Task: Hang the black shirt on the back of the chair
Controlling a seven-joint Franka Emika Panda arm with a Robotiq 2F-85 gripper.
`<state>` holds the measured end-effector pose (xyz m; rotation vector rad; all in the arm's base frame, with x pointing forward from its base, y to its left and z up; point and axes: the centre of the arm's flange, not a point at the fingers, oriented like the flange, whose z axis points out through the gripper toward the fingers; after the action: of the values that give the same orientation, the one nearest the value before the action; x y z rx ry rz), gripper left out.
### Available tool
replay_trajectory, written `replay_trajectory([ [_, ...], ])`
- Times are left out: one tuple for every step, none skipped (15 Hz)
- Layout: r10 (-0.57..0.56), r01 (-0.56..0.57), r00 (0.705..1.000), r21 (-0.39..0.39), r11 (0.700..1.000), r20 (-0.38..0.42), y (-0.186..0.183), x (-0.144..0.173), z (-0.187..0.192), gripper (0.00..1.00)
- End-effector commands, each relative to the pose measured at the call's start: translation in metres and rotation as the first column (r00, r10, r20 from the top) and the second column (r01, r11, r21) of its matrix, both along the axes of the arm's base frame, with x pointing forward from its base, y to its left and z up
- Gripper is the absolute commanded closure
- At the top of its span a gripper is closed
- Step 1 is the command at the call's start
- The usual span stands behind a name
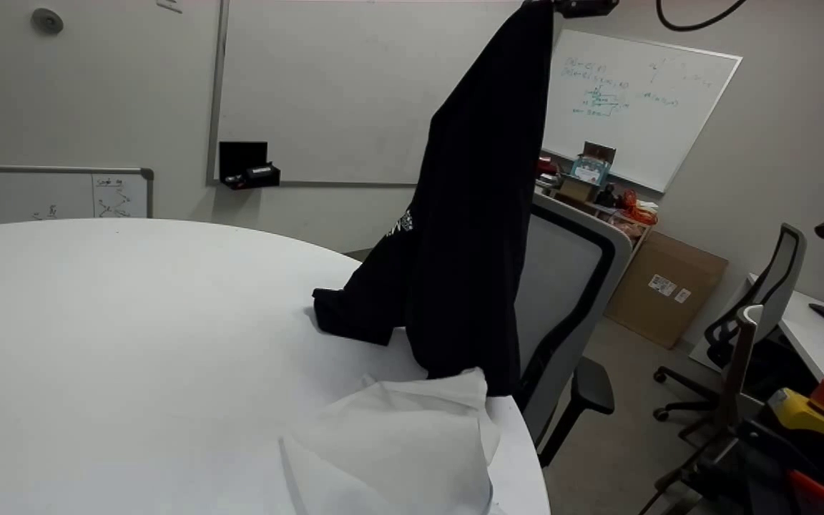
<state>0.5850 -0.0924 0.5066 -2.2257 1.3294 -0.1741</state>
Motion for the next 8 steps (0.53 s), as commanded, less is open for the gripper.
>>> replay_trajectory([
  [-0.060,0.056,0.995,0.051,0.997,0.084,-0.020,-0.003,0.033,0.98],
  [-0.079,0.073,0.992,0.061,0.995,0.101,-0.027,-0.005,0.040,0.98],
  [-0.100,0.092,0.988,0.074,0.993,0.114,-0.036,-0.005,0.046,0.98],
  [-0.122,0.112,0.984,0.086,0.990,0.128,-0.043,-0.007,0.051,0.98],
  [-0.146,0.132,0.979,0.097,0.986,0.142,-0.053,-0.008,0.058,0.98],
  [-0.167,0.151,0.973,0.109,0.983,0.158,-0.062,-0.011,0.063,0.98],
  [-0.188,0.169,0.966,0.118,0.978,0.175,-0.071,-0.014,0.068,0.98],
  [-0.211,0.190,0.960,0.127,0.974,0.185,-0.081,-0.016,0.072,0.98],
])
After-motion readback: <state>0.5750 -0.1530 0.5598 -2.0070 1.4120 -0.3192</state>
